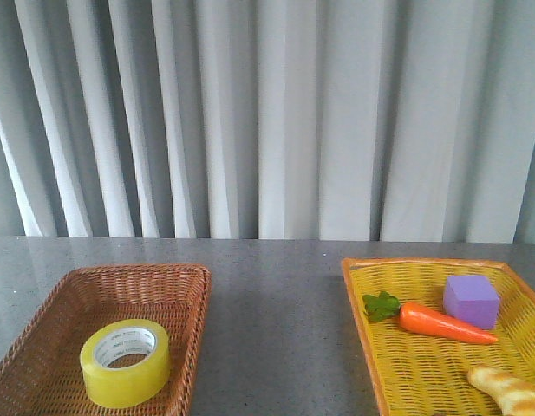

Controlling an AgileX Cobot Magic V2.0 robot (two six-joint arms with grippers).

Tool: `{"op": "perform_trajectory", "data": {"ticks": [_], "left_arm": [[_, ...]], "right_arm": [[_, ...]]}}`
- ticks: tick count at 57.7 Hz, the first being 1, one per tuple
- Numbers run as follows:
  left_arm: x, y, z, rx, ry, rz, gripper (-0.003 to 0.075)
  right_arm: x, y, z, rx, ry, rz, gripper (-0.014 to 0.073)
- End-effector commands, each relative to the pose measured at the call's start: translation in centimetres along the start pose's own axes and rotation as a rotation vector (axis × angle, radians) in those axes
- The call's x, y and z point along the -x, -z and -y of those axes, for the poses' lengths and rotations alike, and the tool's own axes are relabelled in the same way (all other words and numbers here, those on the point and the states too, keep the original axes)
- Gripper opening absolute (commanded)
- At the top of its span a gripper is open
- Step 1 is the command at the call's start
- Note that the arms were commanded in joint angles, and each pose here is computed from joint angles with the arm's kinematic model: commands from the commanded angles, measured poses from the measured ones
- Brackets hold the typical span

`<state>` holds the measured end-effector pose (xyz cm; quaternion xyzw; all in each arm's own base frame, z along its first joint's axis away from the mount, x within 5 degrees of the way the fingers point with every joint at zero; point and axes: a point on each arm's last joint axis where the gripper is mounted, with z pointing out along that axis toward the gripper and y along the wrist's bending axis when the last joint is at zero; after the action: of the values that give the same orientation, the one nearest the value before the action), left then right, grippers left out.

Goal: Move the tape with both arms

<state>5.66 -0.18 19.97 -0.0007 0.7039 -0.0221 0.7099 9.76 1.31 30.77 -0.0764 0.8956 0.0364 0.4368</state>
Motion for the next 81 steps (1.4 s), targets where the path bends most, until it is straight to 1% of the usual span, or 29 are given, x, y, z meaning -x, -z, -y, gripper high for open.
{"op": "perform_trajectory", "data": {"ticks": [1, 14, 22, 28, 31, 33, 36, 37, 44, 53, 56, 58, 63, 81], "left_arm": [[1.0, 0.2, 0.0, -0.005, 0.015, 0.096, -0.0006], [1.0, 0.2, 0.0, -0.005, 0.015, 0.095, -0.0006], [1.0, 0.2, 0.0, -0.005, 0.015, 0.095, -0.0006], [1.0, 0.2, 0.0, -0.005, 0.015, 0.095, -0.0006], [1.0, 0.2, 0.0, -0.005, 0.015, 0.095, -0.0006], [1.0, 0.2, 0.0, -0.005, 0.015, 0.095, -0.0006], [1.0, 0.2, 0.0, -0.005, 0.015, 0.095, -0.0006], [1.0, 0.2, 0.0, -0.005, 0.015, 0.095, -0.0006], [1.0, 0.2, 0.0, -0.005, 0.015, 0.095, -0.0006], [1.0, 0.2, 0.0, -0.005, 0.015, 0.095, -0.0006], [1.0, 0.2, 0.0, -0.005, 0.015, 0.095, -0.0006], [1.0, 0.2, 0.0, -0.005, 0.015, 0.095, -0.0006], [1.0, 0.2, 0.0, -0.006, 0.015, 0.089, -0.0006], [1.0, 0.2, 0.0, -0.006, 0.015, 0.089, -0.0006]], "right_arm": [[1.1, 1.1, 0.2, -0.034, 0.041, 0.124, -0.0008], [0.8, 4.1, 0.1, -0.082, 0.039, 0.309, -0.0008], [0.3, 5.4, -0.1, -0.092, 0.033, 0.373, -0.0008], [-0.1, 5.7, -0.1, -0.094, 0.001, 0.427, -0.0008], [-0.8, 5.0, 0.0, -0.099, -0.01, 0.461, -0.0008], [-1.2, 4.4, 0.1, -0.11, -0.011, 0.508, -0.0007], [-2.5, 2.9, 0.3, -0.124, -0.01, 0.539, -0.0007], [-2.7, 2.7, 0.3, -0.13, -0.01, 0.571, -0.0007], [-6.1, -0.3, 0.6, -0.16, -0.028, 0.707, -0.0007], [-10.1, -2.9, 0.8, -0.188, -0.03, 0.803, -0.0007], [-10.4, -2.7, 0.6, -0.18, -0.02, 0.773, -0.0007], [-10.5, -2.6, 0.6, -0.187, -0.002, 0.789, -0.0007], [-10.6, -2.7, 0.6, -0.191, 0.01, 0.778, -0.0005], [-10.7, -2.8, 0.6, -0.187, 0.006, 0.761, -0.0004]]}}
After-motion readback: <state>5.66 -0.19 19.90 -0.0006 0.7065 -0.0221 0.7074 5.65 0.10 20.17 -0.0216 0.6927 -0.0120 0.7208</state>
